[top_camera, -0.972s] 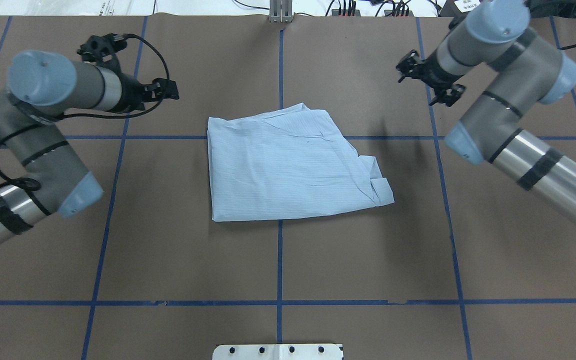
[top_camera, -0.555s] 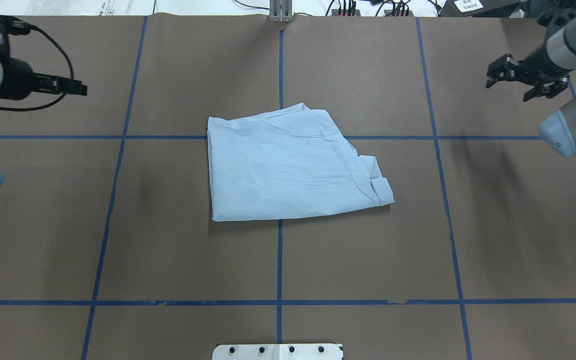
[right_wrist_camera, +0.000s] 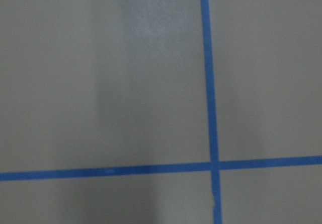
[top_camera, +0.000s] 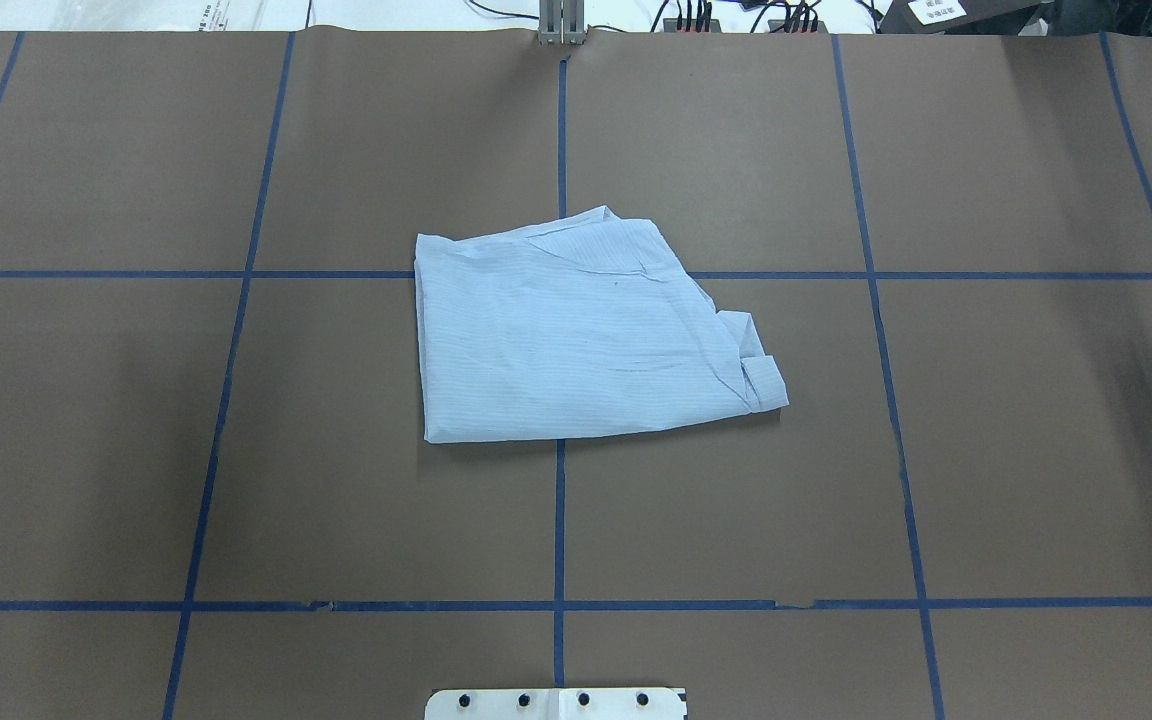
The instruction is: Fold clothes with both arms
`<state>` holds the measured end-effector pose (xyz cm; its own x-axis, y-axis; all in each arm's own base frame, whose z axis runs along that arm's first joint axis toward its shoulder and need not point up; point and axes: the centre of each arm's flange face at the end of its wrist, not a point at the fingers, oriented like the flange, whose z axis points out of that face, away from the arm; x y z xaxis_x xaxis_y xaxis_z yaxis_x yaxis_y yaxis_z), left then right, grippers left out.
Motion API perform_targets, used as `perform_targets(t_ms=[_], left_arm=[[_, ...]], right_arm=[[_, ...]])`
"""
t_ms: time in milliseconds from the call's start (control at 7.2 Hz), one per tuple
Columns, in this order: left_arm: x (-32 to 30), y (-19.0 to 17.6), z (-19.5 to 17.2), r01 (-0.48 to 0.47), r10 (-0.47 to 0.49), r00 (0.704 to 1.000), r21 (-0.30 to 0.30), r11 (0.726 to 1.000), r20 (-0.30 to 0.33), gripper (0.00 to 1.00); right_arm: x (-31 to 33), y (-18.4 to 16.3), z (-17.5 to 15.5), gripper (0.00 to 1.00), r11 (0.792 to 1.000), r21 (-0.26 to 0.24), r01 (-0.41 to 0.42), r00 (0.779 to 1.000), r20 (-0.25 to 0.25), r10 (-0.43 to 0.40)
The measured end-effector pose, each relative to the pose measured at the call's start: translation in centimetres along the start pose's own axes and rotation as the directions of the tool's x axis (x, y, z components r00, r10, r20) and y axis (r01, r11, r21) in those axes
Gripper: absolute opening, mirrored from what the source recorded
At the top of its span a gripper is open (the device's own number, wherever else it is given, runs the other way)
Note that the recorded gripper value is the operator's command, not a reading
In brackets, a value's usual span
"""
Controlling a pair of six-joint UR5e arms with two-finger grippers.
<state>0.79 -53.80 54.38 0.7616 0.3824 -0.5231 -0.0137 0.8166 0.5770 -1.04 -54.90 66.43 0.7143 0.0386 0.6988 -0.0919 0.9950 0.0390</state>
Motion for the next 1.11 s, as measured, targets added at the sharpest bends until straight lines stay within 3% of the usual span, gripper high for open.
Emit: perform_targets(t_ms=[416,694,1111], left_arm=[[0.1,1.4,-1.5,0.063,-0.076,0.993,-0.146,0.987,-0.091,1.00],[0.5,1.4,-1.8,0.067,-0.085,0.991,-0.160,0.985,-0.106,1.00],[0.1,2.8,-1.6,0.089,-0.109,0.989,-0.176,0.980,-0.104,1.00]], right_arm=[[3.0,1.1,-3.3,1.00,0.994,-0.093,0.057,0.998,0.013,-0.056],[-0.2,2.2,-7.2,1.00,0.992,-0.124,0.035,0.999,0.008,-0.034],[-0.8,4.4,-8.1,1.00,0.990,-0.136,0.031,1.000,0.002,-0.031]])
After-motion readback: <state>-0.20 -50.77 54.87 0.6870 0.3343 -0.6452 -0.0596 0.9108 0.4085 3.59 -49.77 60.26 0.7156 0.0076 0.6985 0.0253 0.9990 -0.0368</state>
